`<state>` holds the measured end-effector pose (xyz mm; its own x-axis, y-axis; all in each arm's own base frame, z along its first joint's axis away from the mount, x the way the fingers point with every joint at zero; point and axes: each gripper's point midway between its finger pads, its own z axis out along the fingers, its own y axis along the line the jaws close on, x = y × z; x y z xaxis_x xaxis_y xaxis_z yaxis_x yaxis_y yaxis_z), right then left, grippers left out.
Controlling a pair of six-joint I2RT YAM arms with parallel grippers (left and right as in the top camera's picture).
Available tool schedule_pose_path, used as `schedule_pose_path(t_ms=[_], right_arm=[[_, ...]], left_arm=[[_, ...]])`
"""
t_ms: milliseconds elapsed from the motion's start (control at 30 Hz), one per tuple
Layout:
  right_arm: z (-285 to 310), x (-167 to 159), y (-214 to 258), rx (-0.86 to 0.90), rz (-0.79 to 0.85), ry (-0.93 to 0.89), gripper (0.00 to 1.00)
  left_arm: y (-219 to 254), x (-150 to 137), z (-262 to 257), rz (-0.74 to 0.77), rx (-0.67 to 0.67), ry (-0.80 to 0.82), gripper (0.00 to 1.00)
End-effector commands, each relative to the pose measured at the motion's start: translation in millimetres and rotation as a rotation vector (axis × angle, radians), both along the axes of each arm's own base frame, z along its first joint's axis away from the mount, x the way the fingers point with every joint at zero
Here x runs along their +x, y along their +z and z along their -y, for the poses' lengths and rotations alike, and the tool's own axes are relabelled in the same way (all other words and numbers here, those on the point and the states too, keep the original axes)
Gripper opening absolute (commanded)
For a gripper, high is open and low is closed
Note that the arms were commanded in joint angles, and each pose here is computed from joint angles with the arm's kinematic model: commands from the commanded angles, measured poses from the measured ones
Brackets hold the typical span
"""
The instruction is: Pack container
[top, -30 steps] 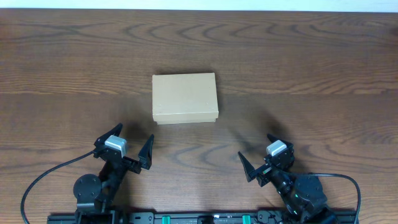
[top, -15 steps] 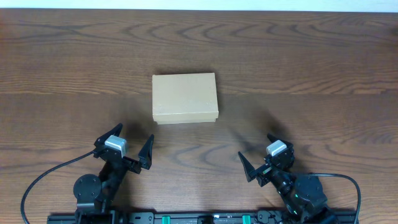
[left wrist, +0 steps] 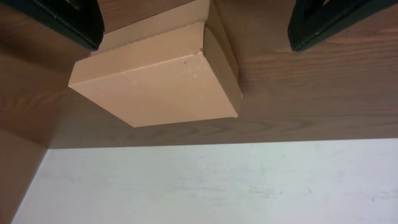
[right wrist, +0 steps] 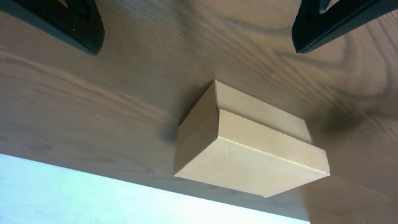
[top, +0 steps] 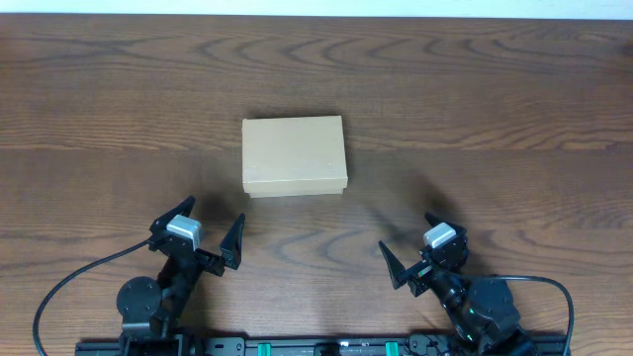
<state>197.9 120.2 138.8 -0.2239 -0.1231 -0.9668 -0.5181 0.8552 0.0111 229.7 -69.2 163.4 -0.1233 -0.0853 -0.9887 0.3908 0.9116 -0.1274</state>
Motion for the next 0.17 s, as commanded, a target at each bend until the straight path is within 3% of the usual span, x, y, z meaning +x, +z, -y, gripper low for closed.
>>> schedule_pose_path(t_ms=[0,133], right_arm=[[0.3,0.2,-1.1,-0.016,0.013,0.001,0.99],[0.3,0.2,-1.1,-0.016,0.013,0.001,0.99]], left_arm=[[-17.6,1.0,-0.6,-0.04,-0.003,0.003,0.95],[-17.6,1.0,-0.6,-0.04,-0.003,0.003,0.95]])
